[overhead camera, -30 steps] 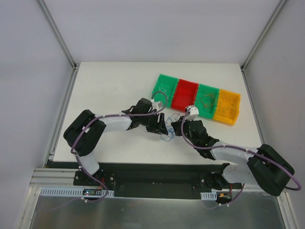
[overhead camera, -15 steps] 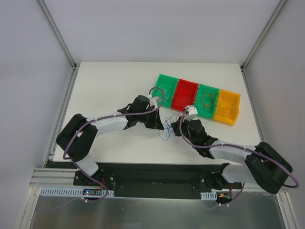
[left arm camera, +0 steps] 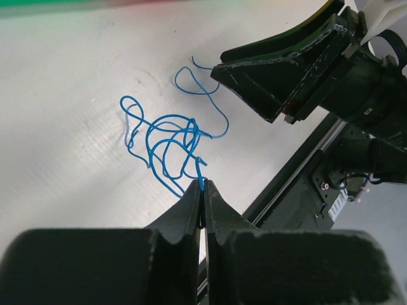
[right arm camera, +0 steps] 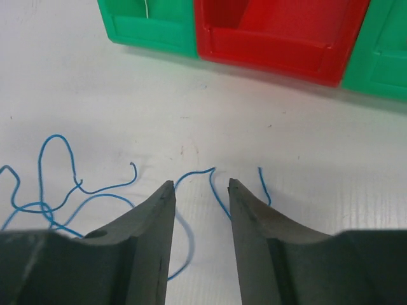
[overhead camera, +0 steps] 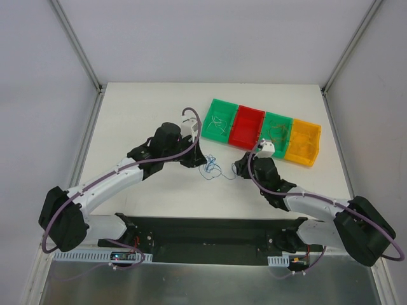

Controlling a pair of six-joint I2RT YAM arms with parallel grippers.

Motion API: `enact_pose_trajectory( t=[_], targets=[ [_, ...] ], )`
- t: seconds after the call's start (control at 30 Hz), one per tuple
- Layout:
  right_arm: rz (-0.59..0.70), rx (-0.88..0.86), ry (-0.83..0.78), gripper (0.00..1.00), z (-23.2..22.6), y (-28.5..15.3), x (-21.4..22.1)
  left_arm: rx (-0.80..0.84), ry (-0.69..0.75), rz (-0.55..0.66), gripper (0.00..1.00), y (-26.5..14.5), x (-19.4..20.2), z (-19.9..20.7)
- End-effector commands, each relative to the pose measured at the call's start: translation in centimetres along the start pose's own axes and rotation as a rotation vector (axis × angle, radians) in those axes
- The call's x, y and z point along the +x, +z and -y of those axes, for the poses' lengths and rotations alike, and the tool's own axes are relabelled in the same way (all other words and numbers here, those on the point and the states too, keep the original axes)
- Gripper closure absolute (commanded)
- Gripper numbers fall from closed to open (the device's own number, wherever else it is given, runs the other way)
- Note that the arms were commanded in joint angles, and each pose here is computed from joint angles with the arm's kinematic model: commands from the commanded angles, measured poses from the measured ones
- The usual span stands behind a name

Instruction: Untangle the cables

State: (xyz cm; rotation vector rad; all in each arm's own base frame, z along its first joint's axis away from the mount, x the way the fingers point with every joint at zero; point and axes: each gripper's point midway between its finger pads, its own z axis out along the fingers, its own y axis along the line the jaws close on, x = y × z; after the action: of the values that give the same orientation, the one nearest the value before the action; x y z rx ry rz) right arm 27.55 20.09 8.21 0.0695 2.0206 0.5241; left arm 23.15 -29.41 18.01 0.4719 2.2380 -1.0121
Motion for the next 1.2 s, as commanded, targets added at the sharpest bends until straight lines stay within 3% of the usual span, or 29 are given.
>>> enact_pose_trajectory(
  t=[0.0, 0.07, 0.2, 0.4, 0.6, 0.77, 0.83, 1.03, 1.07, 1.17],
  targets=[
    [0.039, -0.019, 0.012, 0.49, -0.8, -0.6, -1.9, -0.047, 0.105, 0.079, 1.0, -2.9, -2.3, 0.5],
    [0.015, -0.126, -0.056, 0.35, -2.7, -1.1, -1.9, -0.043, 0.127, 0.101, 1.0, -3.6, -2.7, 0.8],
    [0.0, -0.328, -0.124, 0.25, -7.5, -2.3, -3.2, -0.023, 0.158, 0.102, 1.0, -4.1, -2.7, 1.3],
    [-0.088, -0.684, -0.28, 0.26, -14.5, -3.2, -1.4, 0.016, 0.148, 0.08, 1.0, -3.8, -2.7, 2.0],
    [-0.135, -0.642, -0.299, 0.39, -13.5, -1.9, 0.6, 0.011, 0.151, 0.084, 1.0, -3.7, -3.0, 2.1],
    [-0.076, -0.585, -0.286, 0.39, -11.9, -2.1, 0.3, 0.018, 0.142, 0.072, 1.0, -3.4, -3.0, 2.2],
    [-0.071, -0.506, -0.277, 0.46, -11.0, -1.3, 0.0, 0.025, 0.128, 0.068, 1.0, -3.4, -3.1, 2.4],
    [-0.03, -0.512, -0.225, 0.95, -11.8, -0.3, -0.7, 0.023, 0.086, 0.069, 1.0, -3.4, -3.5, 2.5],
    [-0.036, -0.499, -0.22, 1.0, -11.7, -0.1, -0.5, 0.016, 0.081, 0.069, 1.0, -3.4, -3.6, 2.2],
    [-0.017, -0.337, -0.191, 1.0, -9.0, 0.9, -0.9, -0.082, 0.103, 0.094, 1.0, -4.8, -4.5, 0.9]
  ],
)
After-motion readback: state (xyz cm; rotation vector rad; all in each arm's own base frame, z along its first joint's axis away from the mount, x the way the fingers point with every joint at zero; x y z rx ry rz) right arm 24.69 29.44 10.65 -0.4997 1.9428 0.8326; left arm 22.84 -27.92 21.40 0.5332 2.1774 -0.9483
